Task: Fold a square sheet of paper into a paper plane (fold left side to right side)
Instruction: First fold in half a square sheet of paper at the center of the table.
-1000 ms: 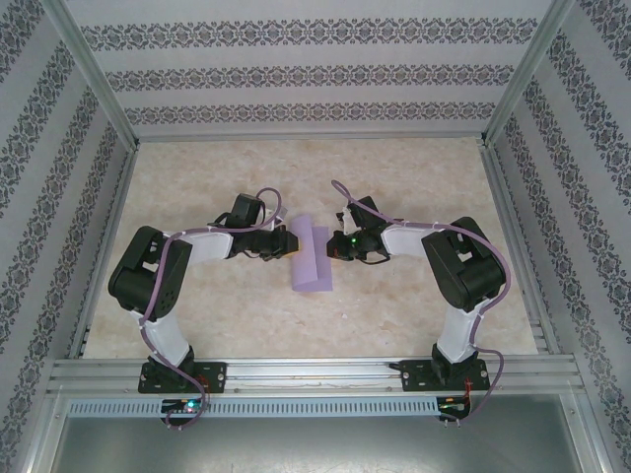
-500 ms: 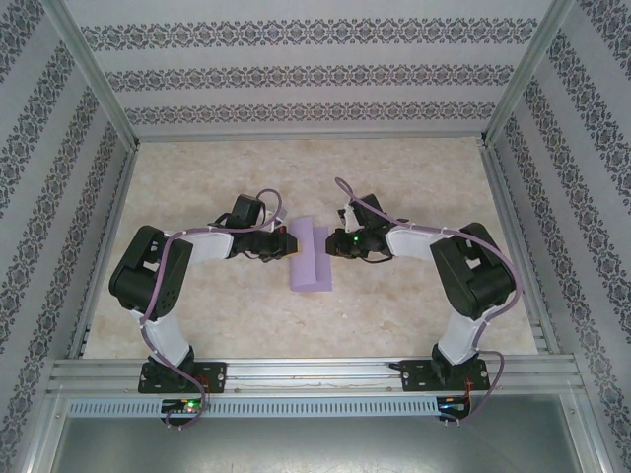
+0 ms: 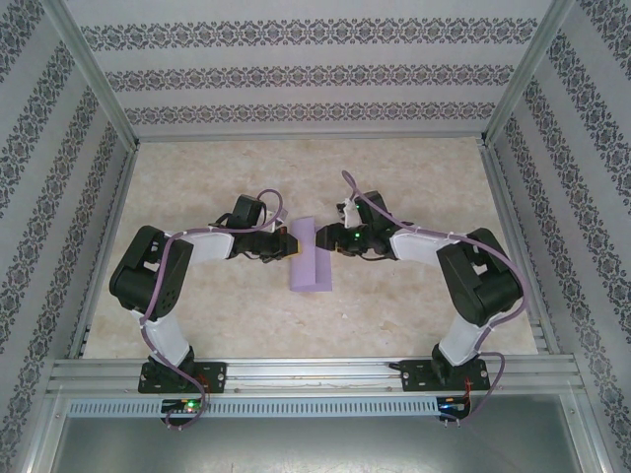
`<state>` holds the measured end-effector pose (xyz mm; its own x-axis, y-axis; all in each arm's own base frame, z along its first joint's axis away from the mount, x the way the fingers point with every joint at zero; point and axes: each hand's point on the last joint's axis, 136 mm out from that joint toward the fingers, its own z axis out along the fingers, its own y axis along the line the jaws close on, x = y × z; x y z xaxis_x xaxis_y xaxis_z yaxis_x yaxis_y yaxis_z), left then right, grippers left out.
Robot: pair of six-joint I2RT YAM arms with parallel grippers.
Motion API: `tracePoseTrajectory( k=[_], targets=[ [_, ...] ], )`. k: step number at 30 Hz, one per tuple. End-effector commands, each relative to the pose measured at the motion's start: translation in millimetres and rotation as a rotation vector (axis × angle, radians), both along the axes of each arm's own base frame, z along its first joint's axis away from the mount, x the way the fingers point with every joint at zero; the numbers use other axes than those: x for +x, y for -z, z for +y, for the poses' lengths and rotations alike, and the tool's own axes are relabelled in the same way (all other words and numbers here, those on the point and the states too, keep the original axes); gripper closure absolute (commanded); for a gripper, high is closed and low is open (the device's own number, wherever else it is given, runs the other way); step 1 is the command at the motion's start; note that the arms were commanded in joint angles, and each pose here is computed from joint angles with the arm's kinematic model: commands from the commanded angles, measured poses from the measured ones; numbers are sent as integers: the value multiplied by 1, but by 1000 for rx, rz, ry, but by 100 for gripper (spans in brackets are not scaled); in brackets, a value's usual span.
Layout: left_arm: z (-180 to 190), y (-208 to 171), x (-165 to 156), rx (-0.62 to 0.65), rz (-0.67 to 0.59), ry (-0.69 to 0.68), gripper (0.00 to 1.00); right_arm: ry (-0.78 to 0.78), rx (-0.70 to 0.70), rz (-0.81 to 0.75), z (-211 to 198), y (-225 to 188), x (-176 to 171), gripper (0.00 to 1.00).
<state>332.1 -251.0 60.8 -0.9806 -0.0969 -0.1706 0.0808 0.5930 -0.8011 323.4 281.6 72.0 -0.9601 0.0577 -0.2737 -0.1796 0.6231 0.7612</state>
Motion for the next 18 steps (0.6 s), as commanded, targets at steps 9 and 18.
tracePoseTrajectory(
  k=[9,18],
  targets=[
    [-5,-1,-1,12,-10,20,96,-48,89,6,31,-8,9,56],
    [-6,-2,0,6,-10,23,96,-44,96,27,35,-2,11,74]
  ],
)
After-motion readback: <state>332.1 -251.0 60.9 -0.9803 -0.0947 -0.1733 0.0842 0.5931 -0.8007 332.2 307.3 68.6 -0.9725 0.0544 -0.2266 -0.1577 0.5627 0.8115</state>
